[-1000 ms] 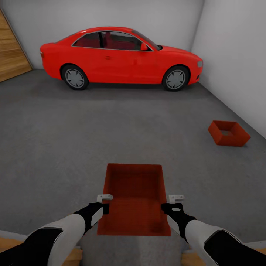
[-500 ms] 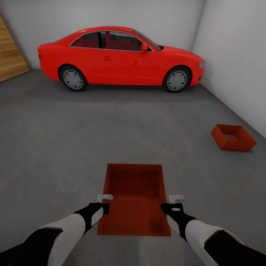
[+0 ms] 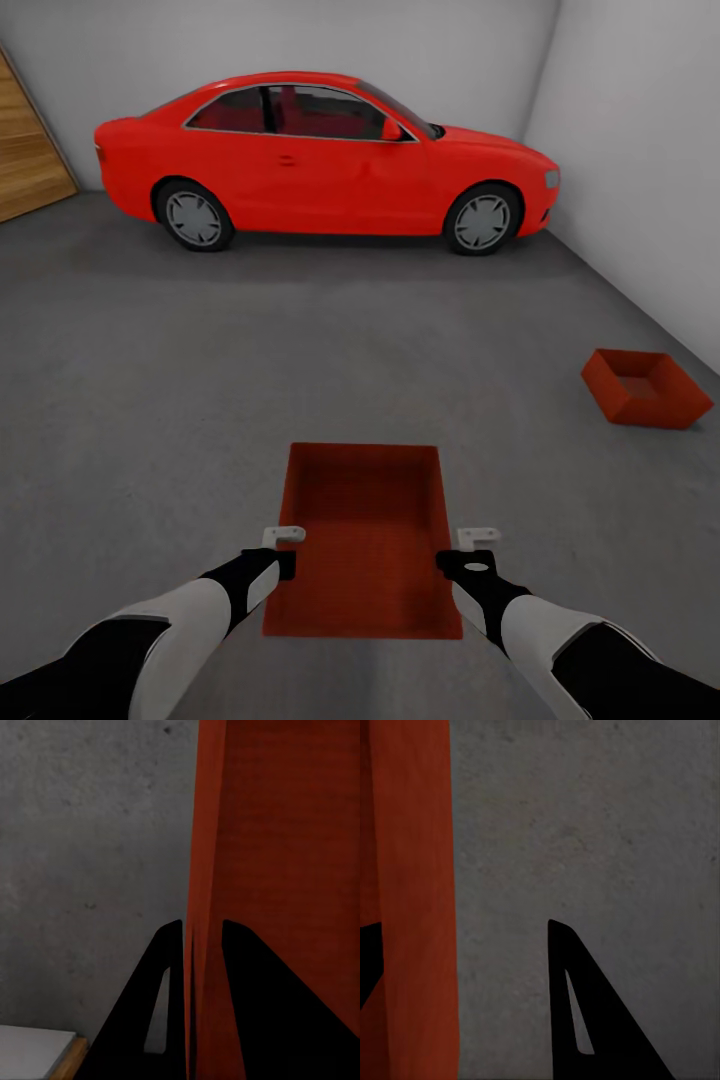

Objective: Move the two storage containers from the living room to the garage. In the garage, place one container on the floor and stack the other container on top of it (either order is fine).

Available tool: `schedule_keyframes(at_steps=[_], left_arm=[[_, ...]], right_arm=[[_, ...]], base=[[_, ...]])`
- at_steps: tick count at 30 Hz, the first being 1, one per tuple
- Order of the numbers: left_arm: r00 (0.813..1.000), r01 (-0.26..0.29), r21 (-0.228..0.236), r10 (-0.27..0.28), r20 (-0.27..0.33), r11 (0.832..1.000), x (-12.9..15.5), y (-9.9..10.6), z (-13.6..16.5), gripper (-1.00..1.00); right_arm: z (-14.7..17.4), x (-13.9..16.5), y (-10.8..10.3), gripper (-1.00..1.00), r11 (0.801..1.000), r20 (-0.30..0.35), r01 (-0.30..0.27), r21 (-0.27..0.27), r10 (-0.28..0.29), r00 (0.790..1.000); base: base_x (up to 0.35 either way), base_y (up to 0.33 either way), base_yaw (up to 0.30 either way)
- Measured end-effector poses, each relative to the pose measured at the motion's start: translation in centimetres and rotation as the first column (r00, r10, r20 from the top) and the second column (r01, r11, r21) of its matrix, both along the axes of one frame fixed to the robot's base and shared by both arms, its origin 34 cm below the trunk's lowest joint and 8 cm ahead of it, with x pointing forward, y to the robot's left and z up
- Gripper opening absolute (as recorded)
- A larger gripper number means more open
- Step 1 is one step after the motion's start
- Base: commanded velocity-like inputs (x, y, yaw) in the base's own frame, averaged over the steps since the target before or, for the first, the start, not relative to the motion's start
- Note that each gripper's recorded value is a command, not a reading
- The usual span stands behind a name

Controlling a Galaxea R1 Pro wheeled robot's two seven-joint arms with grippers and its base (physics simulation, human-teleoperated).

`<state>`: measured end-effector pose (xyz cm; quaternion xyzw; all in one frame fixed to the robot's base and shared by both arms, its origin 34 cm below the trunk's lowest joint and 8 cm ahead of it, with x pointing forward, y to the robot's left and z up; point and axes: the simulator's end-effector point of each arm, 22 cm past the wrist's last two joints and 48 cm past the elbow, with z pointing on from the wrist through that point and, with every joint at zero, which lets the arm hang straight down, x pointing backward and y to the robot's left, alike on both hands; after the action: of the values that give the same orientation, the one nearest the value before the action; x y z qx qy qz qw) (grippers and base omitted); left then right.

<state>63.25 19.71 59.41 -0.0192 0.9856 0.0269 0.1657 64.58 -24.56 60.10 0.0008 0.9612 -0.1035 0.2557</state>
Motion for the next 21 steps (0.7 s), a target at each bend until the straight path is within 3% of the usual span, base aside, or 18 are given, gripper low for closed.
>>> schedule_keyframes(at_steps=[21], left_arm=[[1.0,-0.001,0.0,0.001,-0.001,1.0,-0.03,0.02,-0.01,-1.0]], right_arm=[[0.01,0.02,0.01,-1.0,1.0,0.0,-0.003,-0.001,0.003,1.0]], base=[[0.322,0.0,0.0]])
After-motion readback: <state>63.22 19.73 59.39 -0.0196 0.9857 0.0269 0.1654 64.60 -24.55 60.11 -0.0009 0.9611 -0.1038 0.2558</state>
